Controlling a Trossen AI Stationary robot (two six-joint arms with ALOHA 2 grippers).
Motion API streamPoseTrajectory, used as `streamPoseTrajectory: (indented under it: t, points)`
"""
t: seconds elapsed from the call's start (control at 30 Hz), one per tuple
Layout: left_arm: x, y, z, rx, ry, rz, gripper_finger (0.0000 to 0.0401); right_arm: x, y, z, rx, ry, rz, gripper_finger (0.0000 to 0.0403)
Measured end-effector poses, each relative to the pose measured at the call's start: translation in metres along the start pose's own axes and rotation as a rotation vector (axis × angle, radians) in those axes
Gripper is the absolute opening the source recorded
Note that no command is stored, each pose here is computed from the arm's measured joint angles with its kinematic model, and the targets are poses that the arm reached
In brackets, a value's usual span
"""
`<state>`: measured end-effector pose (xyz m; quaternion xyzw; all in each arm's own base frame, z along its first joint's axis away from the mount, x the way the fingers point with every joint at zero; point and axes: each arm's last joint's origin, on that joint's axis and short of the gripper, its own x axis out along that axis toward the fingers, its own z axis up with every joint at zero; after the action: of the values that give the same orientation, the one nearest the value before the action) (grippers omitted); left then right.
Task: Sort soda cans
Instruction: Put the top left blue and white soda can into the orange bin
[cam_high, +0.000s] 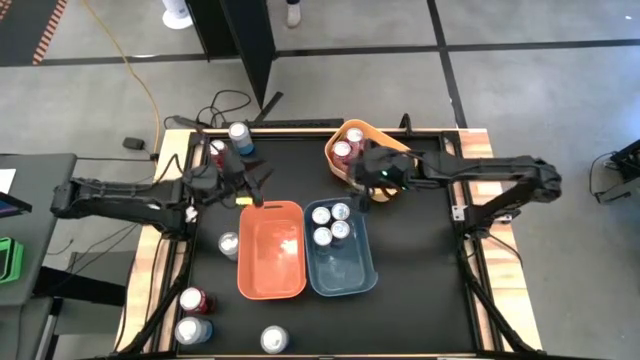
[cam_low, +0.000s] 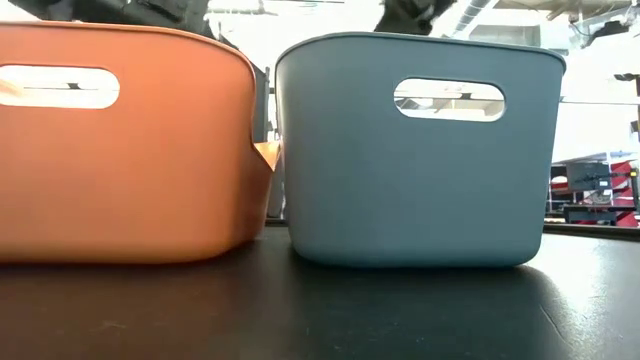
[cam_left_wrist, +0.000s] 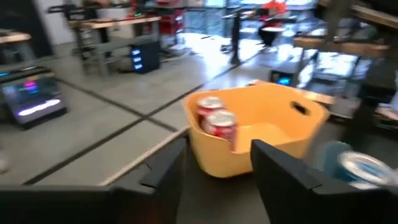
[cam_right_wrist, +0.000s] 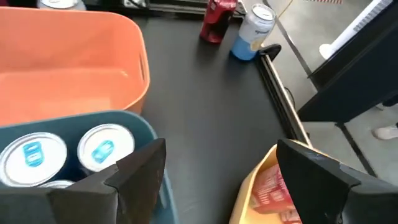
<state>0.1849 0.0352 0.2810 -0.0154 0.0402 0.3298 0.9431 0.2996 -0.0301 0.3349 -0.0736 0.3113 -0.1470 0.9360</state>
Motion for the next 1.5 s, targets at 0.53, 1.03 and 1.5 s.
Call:
streamPoseTrajectory:
  t: [0.53, 1.03, 1.5]
  points:
    - [0.062, 0.073, 0.093, 0.073, 0.409, 0.317, 0.0286, -0.029, 0.047, -0.084, 0.139, -0.233, 0.160, 0.0323]
    - [0.138, 0.171, 0.062, -0.035, 0.830, 0.445, 0.0287, -0.029, 0.048, -0.097, 0.048, -0.234, 0.151, 0.0323]
    - [0.132, 0.215, 0.039, -0.178, 1.008, 0.396, 0.0287, -0.029, 0.044, -0.097, -0.050, -0.237, 0.123, 0.0323]
